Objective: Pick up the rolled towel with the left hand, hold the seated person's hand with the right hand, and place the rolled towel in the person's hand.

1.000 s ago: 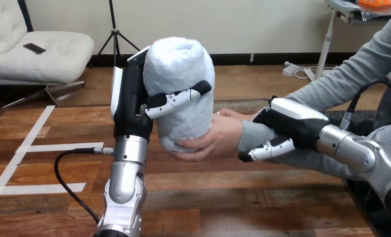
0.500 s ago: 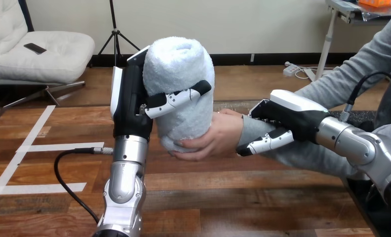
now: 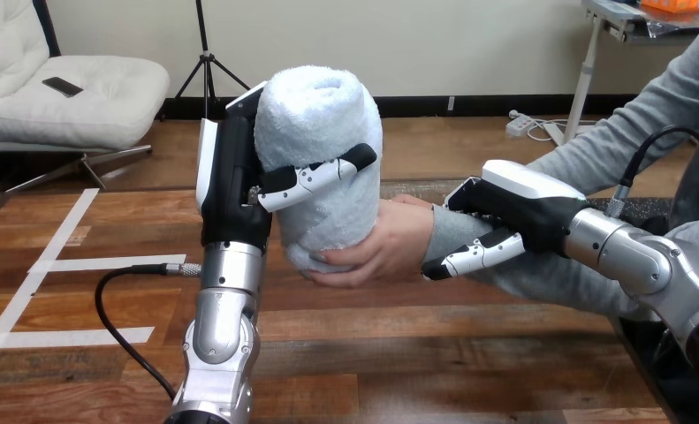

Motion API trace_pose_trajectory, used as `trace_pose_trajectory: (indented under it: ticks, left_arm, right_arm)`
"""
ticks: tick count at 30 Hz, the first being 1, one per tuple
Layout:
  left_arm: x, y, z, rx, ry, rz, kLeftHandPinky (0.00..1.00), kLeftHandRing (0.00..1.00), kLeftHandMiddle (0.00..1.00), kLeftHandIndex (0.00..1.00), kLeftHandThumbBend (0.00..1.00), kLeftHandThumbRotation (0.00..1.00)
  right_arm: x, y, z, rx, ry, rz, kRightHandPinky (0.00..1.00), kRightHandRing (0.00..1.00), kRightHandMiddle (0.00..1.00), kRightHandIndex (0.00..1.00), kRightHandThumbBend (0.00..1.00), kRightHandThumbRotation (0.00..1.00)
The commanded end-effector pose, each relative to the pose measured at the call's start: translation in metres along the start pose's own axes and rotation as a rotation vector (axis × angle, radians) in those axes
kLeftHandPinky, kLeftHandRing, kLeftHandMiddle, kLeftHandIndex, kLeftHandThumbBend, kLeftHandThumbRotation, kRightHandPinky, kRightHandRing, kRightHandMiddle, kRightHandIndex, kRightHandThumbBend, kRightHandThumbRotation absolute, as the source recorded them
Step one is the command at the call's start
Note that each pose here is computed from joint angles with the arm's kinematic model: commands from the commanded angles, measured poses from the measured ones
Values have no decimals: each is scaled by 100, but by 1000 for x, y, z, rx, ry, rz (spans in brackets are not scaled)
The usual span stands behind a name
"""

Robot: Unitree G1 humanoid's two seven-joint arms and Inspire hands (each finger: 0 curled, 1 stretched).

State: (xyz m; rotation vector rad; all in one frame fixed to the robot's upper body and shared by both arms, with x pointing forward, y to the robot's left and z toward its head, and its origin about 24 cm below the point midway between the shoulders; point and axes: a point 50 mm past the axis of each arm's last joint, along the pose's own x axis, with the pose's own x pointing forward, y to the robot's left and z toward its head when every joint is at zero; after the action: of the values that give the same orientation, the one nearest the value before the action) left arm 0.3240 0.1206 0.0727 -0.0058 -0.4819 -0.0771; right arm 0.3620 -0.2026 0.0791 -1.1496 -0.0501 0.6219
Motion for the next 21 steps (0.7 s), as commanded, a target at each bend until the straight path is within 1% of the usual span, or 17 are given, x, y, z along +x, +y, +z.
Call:
trace_pose_trajectory:
  ticks: [1,17,21]
  left_arm:
    - [18,-5,17,-3,-83,-33,33,36,40,41,65,0]
    - [19,-3,17,-6,-82,-35,33,37,41,41,64,0]
    - [19,-3,16,-15,-65,-49,34,38,42,42,66,0]
  right_arm:
    - [7,-42,22,-31,-83,-128,38,39,42,44,96,59]
    - [6,-42,21,-27,-82,-123,36,38,42,44,95,60]
    - [6,-41,21,-23,-82,-120,36,38,42,44,95,61]
